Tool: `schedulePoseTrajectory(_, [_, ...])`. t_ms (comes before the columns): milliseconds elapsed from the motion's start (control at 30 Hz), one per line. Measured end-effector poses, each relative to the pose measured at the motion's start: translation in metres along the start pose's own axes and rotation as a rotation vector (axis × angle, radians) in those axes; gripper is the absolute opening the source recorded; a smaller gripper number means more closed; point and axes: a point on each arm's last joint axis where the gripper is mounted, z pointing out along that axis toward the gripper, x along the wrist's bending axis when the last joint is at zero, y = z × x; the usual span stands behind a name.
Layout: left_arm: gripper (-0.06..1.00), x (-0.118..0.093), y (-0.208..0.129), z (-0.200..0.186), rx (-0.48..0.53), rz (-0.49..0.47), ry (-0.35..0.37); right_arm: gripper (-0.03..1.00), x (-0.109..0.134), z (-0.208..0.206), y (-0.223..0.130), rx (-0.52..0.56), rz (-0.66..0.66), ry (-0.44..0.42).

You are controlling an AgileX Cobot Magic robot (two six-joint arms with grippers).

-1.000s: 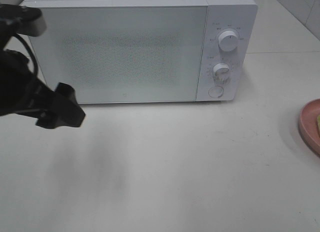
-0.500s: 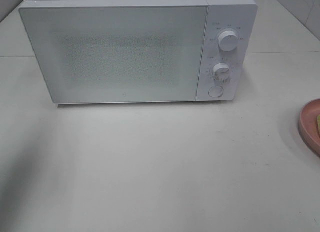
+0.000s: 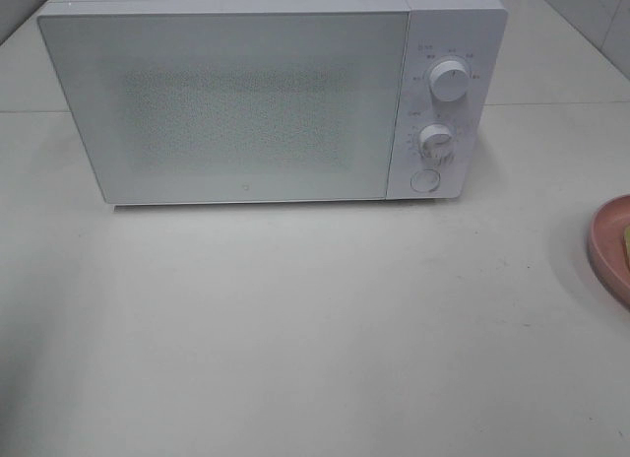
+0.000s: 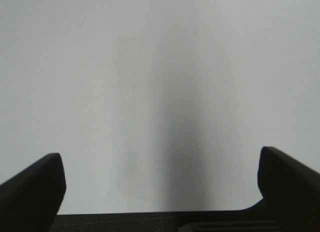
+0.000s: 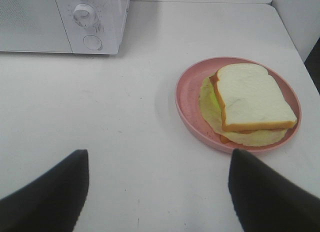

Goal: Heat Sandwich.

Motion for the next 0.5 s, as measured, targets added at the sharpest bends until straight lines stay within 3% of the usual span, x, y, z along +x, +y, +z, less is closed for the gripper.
schedulePoseTrajectory(200, [0.98, 0.000, -0.039, -0.007, -0.064, 0.003, -0.001, 0.75, 0.000, 0.000, 0.000, 0.000, 0.000, 0.000])
schedulePoseTrajectory(500, [0.98, -0.001, -0.062, -0.022, -0.208, 0.009, -0.002, 0.75, 0.000, 0.000, 0.000, 0.000, 0.000, 0.000])
